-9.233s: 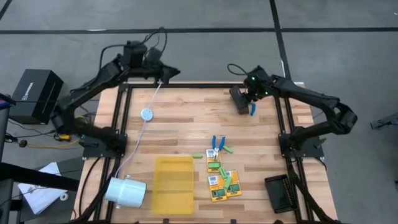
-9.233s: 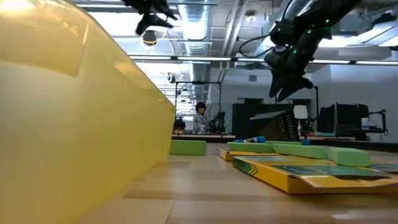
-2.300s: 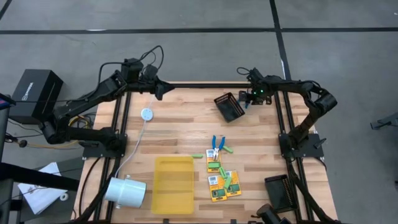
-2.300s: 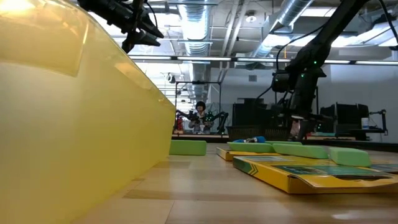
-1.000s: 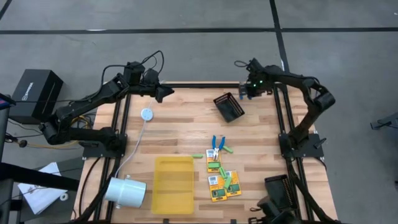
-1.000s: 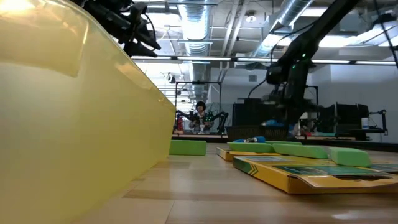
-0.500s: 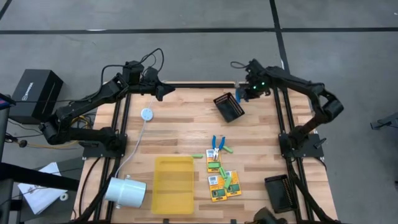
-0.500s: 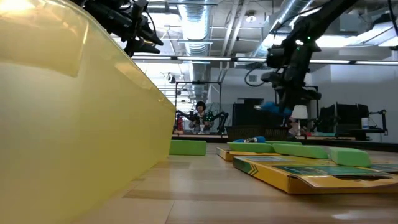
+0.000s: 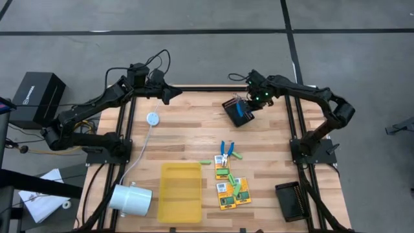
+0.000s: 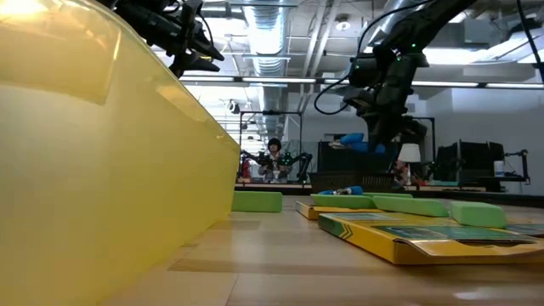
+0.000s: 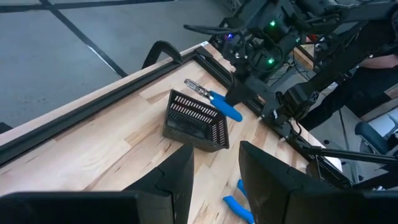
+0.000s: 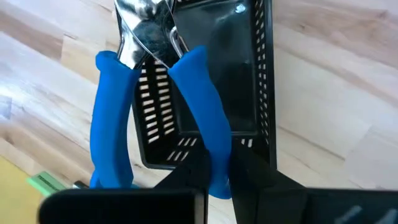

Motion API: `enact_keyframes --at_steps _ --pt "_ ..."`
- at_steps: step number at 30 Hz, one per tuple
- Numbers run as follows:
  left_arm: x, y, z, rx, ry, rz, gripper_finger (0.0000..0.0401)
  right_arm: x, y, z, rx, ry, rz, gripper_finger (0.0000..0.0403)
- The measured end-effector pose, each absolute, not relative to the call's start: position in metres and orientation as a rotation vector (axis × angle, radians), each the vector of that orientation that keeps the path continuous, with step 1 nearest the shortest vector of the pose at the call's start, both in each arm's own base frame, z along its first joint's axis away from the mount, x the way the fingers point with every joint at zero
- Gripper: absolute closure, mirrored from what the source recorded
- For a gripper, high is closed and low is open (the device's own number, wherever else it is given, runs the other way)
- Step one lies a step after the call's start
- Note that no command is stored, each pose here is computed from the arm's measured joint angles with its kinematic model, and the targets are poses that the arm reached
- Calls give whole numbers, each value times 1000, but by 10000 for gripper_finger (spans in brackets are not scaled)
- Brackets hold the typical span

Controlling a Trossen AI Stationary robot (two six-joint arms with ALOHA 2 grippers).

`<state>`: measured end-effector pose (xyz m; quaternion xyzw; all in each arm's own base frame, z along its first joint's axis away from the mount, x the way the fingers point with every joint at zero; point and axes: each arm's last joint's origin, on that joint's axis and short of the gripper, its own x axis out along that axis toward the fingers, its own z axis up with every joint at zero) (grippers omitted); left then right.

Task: Pick & Place School Supplies
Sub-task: Put the blue punch plier into the top black bin

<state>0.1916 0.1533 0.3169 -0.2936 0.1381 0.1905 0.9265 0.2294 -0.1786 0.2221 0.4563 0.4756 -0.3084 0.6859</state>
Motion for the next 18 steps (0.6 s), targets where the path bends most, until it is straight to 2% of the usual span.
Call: enact_keyframes --at_steps 12,18 --pt "192 153 317 -598 278 390 280 252 -176 183 1040 1199 -658 377" --pt "192 153 318 -598 277 386 280 248 -183 182 1043 1185 -687 377"
